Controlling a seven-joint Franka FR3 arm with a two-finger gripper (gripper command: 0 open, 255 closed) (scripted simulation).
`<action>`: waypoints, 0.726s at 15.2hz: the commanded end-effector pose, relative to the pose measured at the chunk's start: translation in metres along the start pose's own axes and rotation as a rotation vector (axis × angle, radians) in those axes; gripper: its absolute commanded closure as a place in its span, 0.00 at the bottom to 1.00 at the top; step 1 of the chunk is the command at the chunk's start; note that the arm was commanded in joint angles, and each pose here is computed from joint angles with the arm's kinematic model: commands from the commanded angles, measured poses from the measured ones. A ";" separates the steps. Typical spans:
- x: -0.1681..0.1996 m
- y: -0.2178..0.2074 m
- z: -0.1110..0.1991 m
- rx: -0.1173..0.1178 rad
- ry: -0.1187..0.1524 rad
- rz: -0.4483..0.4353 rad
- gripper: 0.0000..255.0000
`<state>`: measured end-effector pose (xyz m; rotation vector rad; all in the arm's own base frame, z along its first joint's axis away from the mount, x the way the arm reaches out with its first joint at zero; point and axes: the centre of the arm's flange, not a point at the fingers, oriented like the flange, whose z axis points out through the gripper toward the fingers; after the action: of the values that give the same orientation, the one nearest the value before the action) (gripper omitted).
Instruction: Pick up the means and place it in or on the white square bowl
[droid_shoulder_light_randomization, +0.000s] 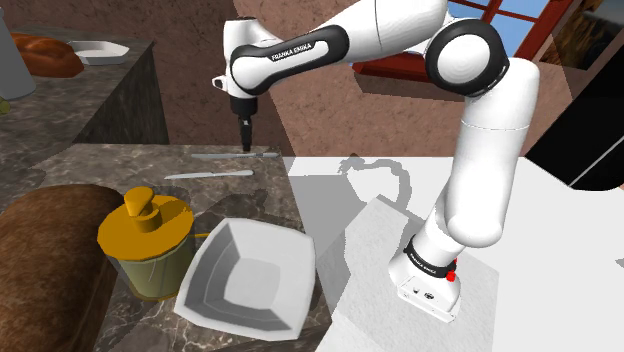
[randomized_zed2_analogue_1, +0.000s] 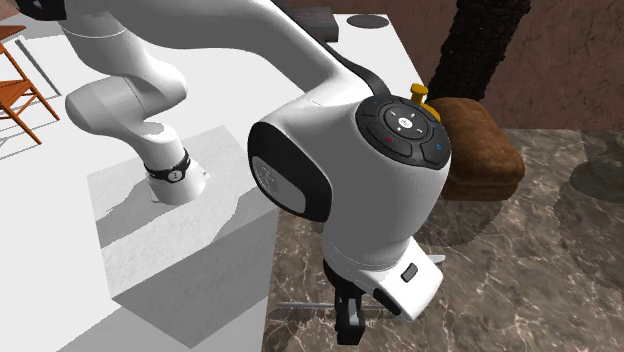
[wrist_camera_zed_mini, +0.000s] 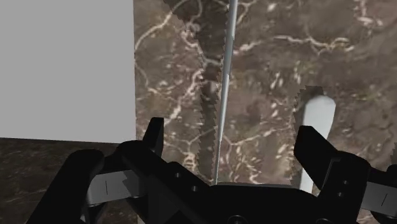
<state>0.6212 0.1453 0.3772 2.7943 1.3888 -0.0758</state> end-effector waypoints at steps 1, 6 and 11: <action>0.001 0.000 0.010 -0.001 0.001 -0.003 0.00; 0.001 0.000 0.029 -0.001 0.001 -0.003 0.00; 0.001 0.000 0.029 -0.001 0.001 -0.003 0.00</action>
<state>0.6206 0.1452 0.3481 2.7920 1.3930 -0.0749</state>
